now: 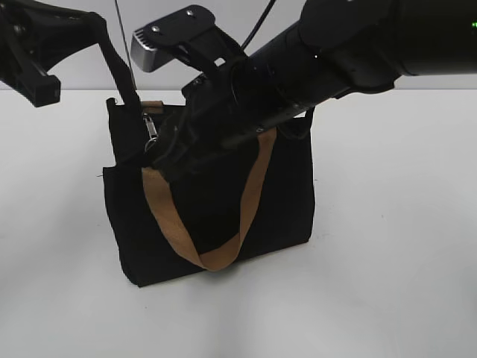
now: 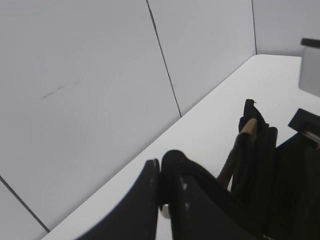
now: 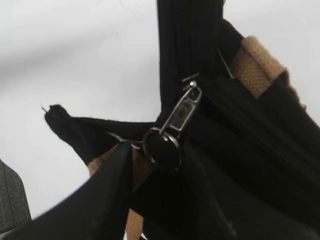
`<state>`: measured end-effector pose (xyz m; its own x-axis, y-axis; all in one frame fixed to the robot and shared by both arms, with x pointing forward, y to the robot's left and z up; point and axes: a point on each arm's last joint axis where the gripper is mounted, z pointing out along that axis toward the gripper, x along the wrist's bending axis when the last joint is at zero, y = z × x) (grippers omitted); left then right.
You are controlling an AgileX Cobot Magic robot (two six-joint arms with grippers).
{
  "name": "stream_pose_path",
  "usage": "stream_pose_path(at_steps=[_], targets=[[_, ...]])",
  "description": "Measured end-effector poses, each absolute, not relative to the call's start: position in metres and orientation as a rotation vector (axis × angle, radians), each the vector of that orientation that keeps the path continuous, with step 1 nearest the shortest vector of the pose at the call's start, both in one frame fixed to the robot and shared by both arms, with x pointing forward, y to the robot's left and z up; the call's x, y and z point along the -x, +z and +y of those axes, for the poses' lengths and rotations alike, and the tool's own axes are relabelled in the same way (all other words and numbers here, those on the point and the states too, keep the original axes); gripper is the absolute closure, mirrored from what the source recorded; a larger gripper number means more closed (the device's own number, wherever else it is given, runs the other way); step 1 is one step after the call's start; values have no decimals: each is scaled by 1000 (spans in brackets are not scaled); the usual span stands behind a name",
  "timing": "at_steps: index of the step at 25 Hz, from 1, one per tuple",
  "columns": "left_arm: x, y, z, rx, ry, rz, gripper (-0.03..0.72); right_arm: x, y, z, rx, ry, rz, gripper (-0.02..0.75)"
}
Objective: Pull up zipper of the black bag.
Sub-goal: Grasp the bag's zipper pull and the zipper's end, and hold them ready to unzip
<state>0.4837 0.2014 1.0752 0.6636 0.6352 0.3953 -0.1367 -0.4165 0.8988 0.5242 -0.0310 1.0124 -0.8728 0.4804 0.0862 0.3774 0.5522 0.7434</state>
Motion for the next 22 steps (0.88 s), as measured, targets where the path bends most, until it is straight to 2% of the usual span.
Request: stream_pose_path(at_steps=[4, 11, 22], targets=[[-484, 1075, 201, -1811, 902, 398, 666, -522, 1012, -31, -722, 1222, 2682, 507], [-484, 1075, 201, -1811, 902, 398, 666, -520, 1011, -31, -711, 1220, 2711, 733], [-484, 1075, 202, -1818, 909, 407, 666, -524, 1028, -44, -781, 1259, 2662, 738]])
